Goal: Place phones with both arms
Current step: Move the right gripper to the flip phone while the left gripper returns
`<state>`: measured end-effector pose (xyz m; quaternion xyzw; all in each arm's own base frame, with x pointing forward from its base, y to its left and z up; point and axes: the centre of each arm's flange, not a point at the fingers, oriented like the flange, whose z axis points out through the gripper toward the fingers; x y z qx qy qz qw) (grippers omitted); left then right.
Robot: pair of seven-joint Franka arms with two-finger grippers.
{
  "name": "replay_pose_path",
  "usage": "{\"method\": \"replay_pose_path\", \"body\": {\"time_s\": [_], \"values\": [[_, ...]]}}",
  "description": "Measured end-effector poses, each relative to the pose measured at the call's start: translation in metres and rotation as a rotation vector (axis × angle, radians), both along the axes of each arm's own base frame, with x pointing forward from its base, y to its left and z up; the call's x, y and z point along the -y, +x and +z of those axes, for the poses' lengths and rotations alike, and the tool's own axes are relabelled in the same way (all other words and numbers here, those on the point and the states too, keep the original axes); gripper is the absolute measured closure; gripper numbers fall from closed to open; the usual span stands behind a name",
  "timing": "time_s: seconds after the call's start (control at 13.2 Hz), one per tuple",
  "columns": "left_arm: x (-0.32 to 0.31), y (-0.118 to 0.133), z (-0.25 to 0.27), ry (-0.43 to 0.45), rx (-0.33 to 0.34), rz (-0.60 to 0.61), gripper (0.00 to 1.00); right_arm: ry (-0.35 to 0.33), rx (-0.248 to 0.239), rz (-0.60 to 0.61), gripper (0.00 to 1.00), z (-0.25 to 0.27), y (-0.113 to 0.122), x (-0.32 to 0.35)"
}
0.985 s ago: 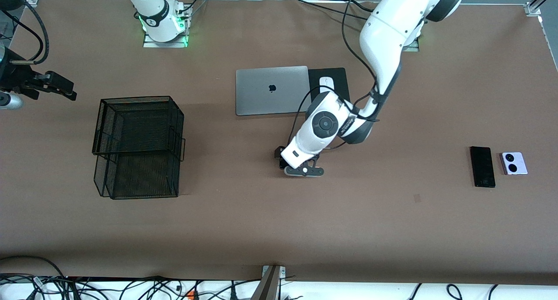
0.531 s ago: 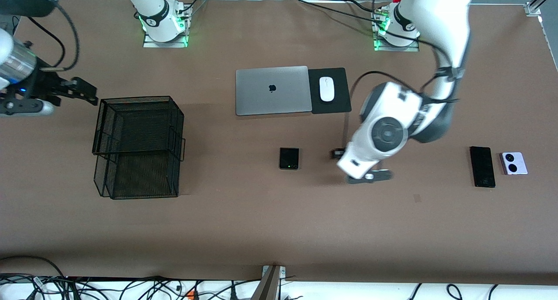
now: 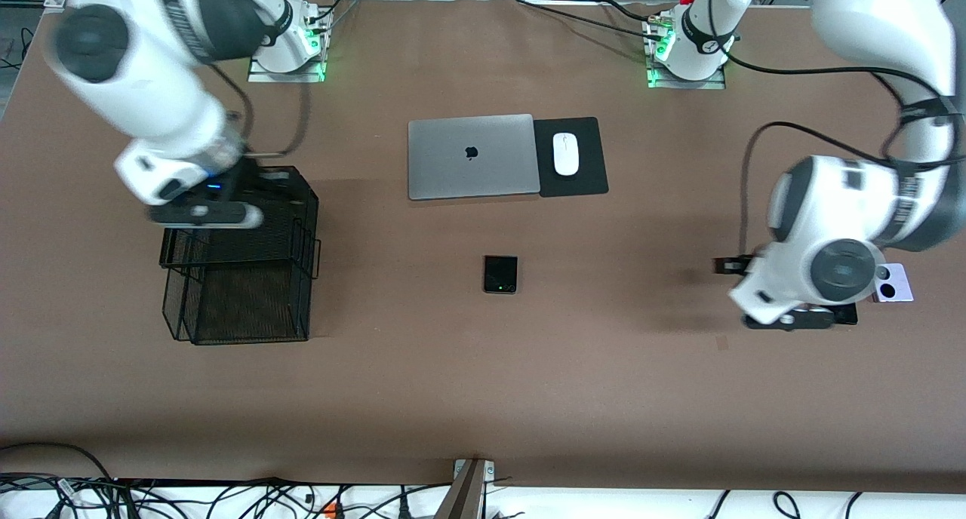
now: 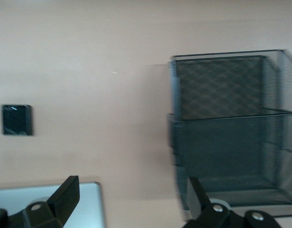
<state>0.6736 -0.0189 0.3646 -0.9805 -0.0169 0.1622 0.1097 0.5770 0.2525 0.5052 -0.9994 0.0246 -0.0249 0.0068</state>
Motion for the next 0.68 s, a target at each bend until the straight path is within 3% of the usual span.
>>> {"method": "replay_pose_path", "body": {"time_s": [0.3,0.68], "values": [[-0.103,-0.003,-0.014,-0.046,0.014,0.024,0.00,0.032,0.013,-0.121,0.00,-0.031,-0.005,-0.124],[-0.185,-0.016,-0.066,-0.106,0.117,-0.087,0.00,0.003,0.043,-0.036,0.00,-0.090,-0.021,-0.237]]}}
